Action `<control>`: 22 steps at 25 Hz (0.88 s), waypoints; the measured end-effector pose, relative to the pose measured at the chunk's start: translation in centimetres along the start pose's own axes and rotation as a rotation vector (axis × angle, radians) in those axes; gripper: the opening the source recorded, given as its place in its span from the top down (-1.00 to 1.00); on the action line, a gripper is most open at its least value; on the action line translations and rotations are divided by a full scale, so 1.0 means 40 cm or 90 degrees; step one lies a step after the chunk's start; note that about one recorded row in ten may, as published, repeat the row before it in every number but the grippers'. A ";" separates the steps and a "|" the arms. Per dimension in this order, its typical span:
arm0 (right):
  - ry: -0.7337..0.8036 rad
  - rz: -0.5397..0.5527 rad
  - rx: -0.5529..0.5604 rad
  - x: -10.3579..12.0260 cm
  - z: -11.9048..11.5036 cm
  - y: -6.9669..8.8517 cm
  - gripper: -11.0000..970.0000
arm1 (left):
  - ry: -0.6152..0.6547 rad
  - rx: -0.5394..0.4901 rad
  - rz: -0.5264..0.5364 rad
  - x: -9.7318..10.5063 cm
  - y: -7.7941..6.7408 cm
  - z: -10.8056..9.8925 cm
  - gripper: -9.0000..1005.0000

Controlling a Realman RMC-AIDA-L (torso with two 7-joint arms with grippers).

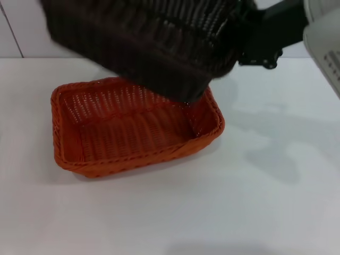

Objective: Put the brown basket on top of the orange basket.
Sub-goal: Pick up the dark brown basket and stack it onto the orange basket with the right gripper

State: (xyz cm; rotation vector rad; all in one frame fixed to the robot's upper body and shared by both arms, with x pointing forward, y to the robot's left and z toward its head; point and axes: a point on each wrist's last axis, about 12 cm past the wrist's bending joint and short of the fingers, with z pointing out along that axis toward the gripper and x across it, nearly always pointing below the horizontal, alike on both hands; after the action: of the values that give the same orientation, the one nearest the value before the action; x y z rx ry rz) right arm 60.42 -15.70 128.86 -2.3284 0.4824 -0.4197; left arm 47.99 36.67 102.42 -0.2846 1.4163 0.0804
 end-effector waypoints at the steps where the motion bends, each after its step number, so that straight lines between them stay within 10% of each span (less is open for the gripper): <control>1: -0.006 -0.011 -0.004 0.000 0.006 0.004 0.66 | 0.001 -0.001 0.001 0.001 0.002 -0.002 -0.54; 22: -0.058 -0.161 -0.005 0.032 0.084 0.066 0.66 | 0.019 -0.020 0.042 0.014 0.022 -0.025 -0.54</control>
State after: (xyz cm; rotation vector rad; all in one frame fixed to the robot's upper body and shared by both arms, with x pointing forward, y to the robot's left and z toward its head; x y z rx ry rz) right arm 62.38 -16.11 124.90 -2.4132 0.1459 -0.4275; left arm 46.90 37.21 101.62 -0.2667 1.4551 0.1535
